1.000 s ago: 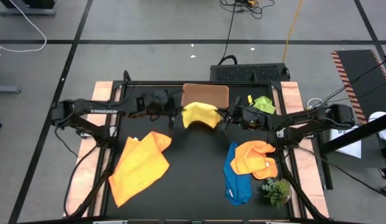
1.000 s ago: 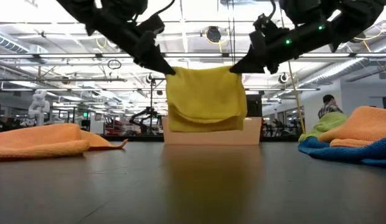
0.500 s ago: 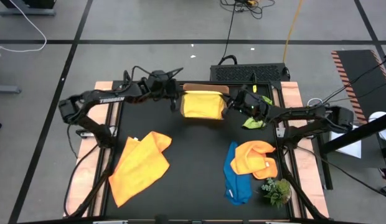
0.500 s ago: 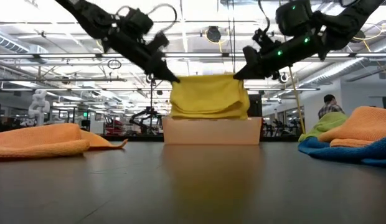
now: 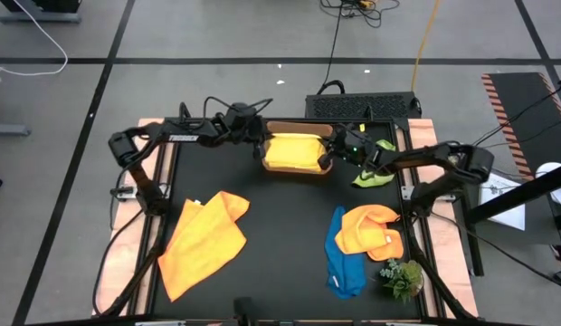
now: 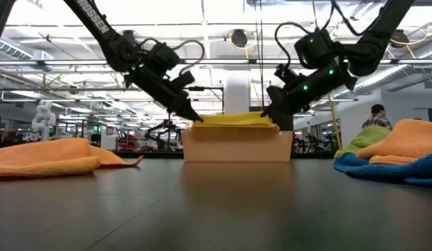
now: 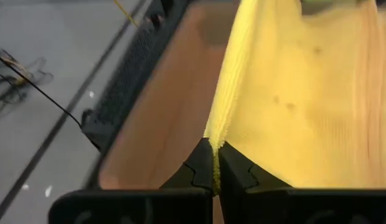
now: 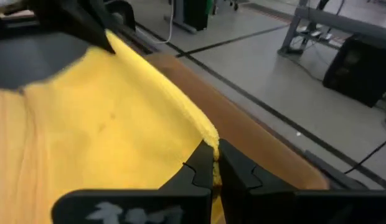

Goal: Fold microfiber towels
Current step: Put the yellow towel in the orange bin

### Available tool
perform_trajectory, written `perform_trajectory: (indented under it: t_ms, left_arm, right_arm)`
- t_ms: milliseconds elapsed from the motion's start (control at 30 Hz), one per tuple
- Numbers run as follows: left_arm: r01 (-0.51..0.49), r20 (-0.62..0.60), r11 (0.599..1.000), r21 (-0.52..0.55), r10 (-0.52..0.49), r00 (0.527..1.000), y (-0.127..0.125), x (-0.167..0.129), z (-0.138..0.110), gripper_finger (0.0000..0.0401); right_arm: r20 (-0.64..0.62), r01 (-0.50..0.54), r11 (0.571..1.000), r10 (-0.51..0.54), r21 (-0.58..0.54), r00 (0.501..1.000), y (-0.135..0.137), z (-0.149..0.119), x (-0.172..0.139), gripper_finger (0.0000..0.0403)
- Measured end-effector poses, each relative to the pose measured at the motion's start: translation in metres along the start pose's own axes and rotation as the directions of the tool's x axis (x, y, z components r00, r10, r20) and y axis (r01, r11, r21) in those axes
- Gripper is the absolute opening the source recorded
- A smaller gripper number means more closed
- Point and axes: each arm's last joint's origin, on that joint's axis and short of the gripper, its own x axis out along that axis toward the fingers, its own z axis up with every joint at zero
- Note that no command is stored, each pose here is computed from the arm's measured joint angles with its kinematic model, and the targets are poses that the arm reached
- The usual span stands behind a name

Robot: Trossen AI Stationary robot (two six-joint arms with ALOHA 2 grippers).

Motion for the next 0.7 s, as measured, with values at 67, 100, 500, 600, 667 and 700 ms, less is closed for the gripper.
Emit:
perform_trajectory:
  t_ms: [67, 100, 500, 600, 667, 700]
  left_arm:
    - [0.009, -0.023, 1.0, 0.007, -0.009, 1.0, -0.001, 0.007, -0.007, 0.0006]
    - [0.013, -0.034, 1.0, 0.006, -0.013, 0.999, -0.001, 0.01, -0.01, 0.0006]
    - [-0.075, -0.039, 0.997, -0.007, 0.074, 0.996, 0.003, 0.024, -0.019, 0.0025]
    - [-0.109, -0.044, 0.994, -0.026, 0.108, 0.993, 0.007, 0.023, -0.02, 0.0053]
    - [-0.111, -0.045, 0.993, -0.029, 0.109, 0.993, 0.008, 0.023, -0.02, 0.0077]
    - [-0.11, -0.045, 0.993, -0.03, 0.108, 0.993, 0.008, 0.023, -0.021, 0.0091]
  right_arm:
    - [-0.031, -0.016, 1.0, 0.016, -0.006, 0.999, 0.001, -0.007, 0.004, 0.0]
    - [-0.044, -0.023, 1.0, 0.022, -0.009, 0.999, 0.001, -0.01, 0.006, 0.0]
    - [-0.062, -0.006, 0.999, 0.004, -0.041, 0.998, 0.0, -0.019, 0.015, 0.0026]
    - [-0.066, 0.01, 0.999, -0.012, -0.038, 0.998, -0.002, -0.019, 0.015, 0.0042]
    - [-0.053, 0.006, 0.999, -0.008, -0.032, 0.999, -0.003, -0.017, 0.015, 0.0058]
    - [-0.054, 0.005, 0.999, -0.007, -0.032, 0.999, -0.003, -0.018, 0.015, 0.0067]
